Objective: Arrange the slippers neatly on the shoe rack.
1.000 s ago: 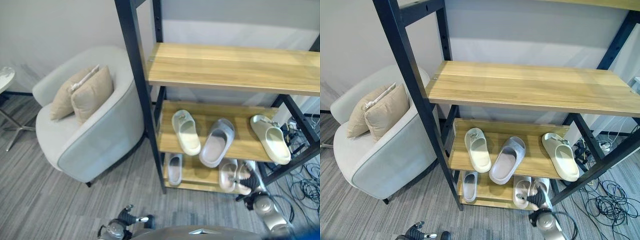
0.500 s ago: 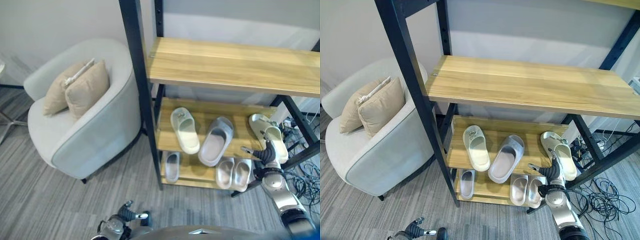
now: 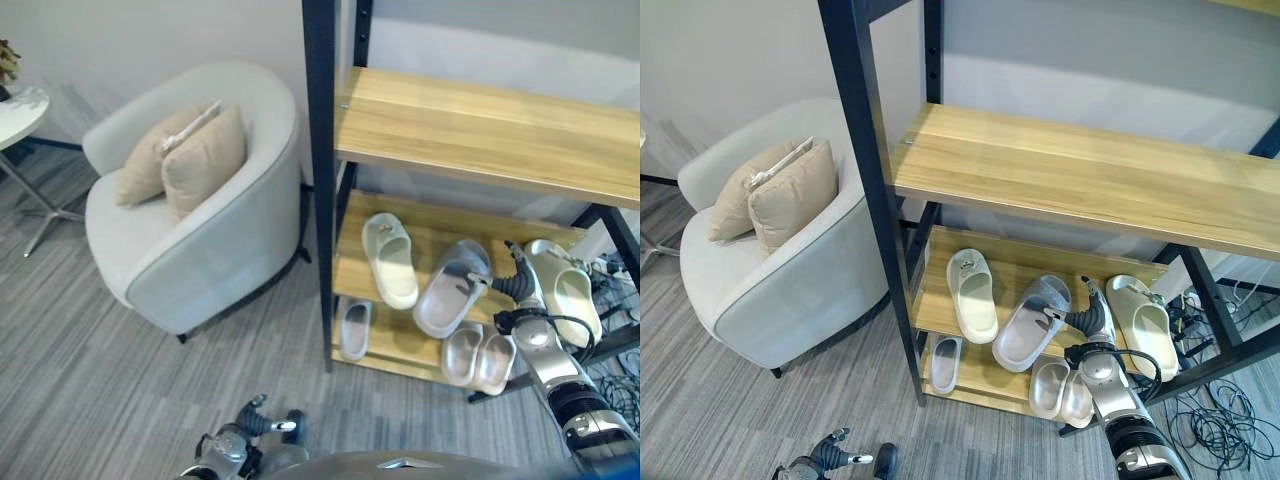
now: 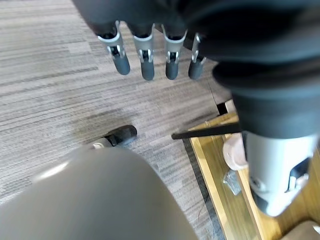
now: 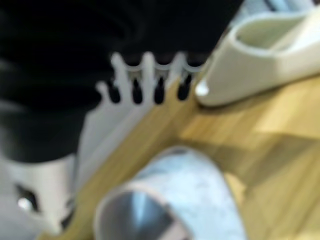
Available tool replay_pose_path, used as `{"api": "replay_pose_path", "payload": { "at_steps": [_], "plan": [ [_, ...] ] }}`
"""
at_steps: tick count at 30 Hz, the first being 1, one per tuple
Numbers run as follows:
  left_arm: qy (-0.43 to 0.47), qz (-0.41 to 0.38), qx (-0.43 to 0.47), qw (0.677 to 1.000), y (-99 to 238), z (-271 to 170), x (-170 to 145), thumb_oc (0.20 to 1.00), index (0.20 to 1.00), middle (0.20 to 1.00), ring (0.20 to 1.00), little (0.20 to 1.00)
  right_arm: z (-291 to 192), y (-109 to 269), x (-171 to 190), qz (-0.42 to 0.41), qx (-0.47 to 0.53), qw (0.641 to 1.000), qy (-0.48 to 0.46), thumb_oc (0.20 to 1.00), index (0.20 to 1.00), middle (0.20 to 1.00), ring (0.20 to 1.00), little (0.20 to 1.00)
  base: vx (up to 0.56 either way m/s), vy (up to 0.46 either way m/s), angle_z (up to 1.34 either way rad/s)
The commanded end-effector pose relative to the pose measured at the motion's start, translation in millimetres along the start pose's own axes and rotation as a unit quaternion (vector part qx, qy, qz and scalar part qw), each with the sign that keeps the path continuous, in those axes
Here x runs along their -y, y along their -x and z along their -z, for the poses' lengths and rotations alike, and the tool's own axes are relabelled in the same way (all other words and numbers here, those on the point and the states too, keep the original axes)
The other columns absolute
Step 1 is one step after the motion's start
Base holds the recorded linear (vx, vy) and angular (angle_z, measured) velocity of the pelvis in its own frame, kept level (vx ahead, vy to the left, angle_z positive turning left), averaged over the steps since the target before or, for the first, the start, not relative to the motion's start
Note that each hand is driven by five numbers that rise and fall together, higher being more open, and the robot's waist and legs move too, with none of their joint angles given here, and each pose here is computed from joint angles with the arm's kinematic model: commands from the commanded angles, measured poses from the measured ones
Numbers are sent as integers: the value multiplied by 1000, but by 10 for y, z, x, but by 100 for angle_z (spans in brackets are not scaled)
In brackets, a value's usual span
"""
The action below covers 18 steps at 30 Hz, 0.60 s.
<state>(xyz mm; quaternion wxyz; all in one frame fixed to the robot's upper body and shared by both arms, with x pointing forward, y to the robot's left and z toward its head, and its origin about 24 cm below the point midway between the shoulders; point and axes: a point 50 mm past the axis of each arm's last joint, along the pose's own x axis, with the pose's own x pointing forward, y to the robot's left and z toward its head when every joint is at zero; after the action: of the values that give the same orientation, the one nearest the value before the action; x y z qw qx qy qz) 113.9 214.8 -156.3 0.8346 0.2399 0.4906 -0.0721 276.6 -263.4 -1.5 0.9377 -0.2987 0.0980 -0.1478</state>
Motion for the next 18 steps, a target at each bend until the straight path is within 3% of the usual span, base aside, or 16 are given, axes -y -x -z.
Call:
{"api": "replay_pose_path", "payload": {
  "at_steps": [1,3,4,5,6,9,14,18],
  "plan": [
    [-14,42,18,999,-14,-135,272,1000,1000,1000,1000,1000,-408,-352,340,43,58,997,24,1000,1000,1000,1000,1000,20,9,10],
    [-15,42,18,999,-14,-139,274,1000,1000,1000,1000,1000,-418,-372,346,43,57,997,25,1000,1000,1000,1000,1000,-9,17,18],
    [5,33,12,999,-13,-117,244,1000,1000,1000,1000,1000,-1192,-318,663,70,213,974,13,1000,1000,1000,1000,1000,-40,40,18],
    [30,32,15,999,-14,-152,290,1000,1000,1000,1000,1000,-596,42,428,25,160,986,39,1000,1000,1000,1000,1000,-28,37,14],
    [29,32,14,999,-11,-144,293,1000,1000,1000,1000,1000,-587,48,429,24,159,986,39,1000,1000,1000,1000,1000,-44,40,21],
    [67,16,4,998,-5,-99,289,1000,1000,1000,1000,1000,52,772,170,-52,109,987,103,1000,1000,1000,1000,1000,12,37,-1],
    [52,11,26,998,-5,-159,280,1000,1000,1000,1000,1000,160,751,-10,-61,80,987,124,1000,1000,1000,1000,1000,-17,-6,-26],
    [55,-1,41,998,-12,-225,253,1000,1000,1000,1000,1000,283,718,53,-14,47,989,139,1000,1000,1000,1000,1000,-7,4,-2]
  ]
}}
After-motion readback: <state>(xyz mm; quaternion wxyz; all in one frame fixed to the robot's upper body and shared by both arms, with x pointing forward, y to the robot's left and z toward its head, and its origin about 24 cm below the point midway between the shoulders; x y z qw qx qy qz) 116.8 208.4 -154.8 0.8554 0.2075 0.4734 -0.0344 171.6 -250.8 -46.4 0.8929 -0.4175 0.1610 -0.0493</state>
